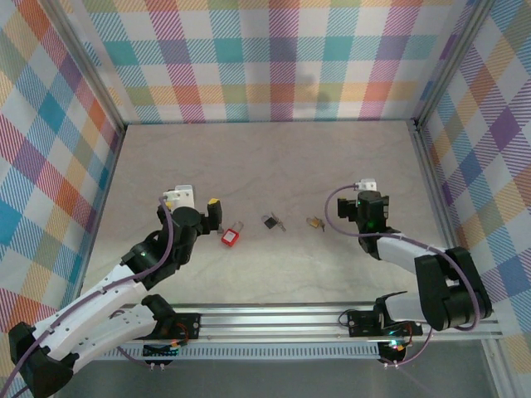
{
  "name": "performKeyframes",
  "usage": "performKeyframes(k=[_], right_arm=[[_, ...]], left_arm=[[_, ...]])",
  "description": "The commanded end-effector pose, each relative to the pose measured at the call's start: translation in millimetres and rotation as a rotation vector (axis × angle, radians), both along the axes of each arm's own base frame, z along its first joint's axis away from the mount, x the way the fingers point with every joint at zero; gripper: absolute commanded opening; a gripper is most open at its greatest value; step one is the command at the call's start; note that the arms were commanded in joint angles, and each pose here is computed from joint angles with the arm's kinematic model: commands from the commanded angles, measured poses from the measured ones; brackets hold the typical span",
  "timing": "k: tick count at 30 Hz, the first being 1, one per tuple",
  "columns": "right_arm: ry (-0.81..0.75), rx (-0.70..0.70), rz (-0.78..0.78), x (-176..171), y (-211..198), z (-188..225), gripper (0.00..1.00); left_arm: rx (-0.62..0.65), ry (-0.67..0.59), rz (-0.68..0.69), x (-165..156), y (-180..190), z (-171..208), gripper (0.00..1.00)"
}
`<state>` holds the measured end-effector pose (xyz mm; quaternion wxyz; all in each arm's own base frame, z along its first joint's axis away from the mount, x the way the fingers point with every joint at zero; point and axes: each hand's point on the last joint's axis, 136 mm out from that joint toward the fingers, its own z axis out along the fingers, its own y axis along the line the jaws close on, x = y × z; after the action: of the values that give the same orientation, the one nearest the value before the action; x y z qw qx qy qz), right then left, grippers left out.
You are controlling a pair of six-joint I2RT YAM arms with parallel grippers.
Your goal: Lock with the key
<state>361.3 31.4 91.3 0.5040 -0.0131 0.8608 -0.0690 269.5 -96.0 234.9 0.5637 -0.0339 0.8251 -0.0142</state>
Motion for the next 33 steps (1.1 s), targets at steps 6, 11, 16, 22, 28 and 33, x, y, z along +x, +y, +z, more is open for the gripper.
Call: performKeyframes(k=[6,11,16,22,28,33], right_arm=[[-0.127,0.112,0.062,22.8,0.4,25.1,0.99],[-0.091,0.145,0.075,26.0,-4.4,19.0,0.99],[-0.153,0.134,0.100,30.8,-6.3,24.1,0.99],[-0.177,0.154,0.111,30.8,-7.9,8.1,0.99],[-0.143,0.195,0.093,37.0,-15.9,0.8,0.99],[-0.150,0.195,0.093,36.5,-16.0,1.5,0.99]], left_arm=[[0.026,-0.030,0.092,9.7,20.5,5.0,1.00],[0.030,-0.021,0.110,14.1,28.6,-5.9,1.00],[0.024,-0.018,0.132,21.5,34.2,-9.7,1.00],[0.004,0.007,0.158,30.5,42.5,-19.9,1.00],[-0.010,0.005,0.186,37.0,50.7,-22.5,1.00],[0.015,0.017,0.216,45.5,59.9,-28.8,1.00]])
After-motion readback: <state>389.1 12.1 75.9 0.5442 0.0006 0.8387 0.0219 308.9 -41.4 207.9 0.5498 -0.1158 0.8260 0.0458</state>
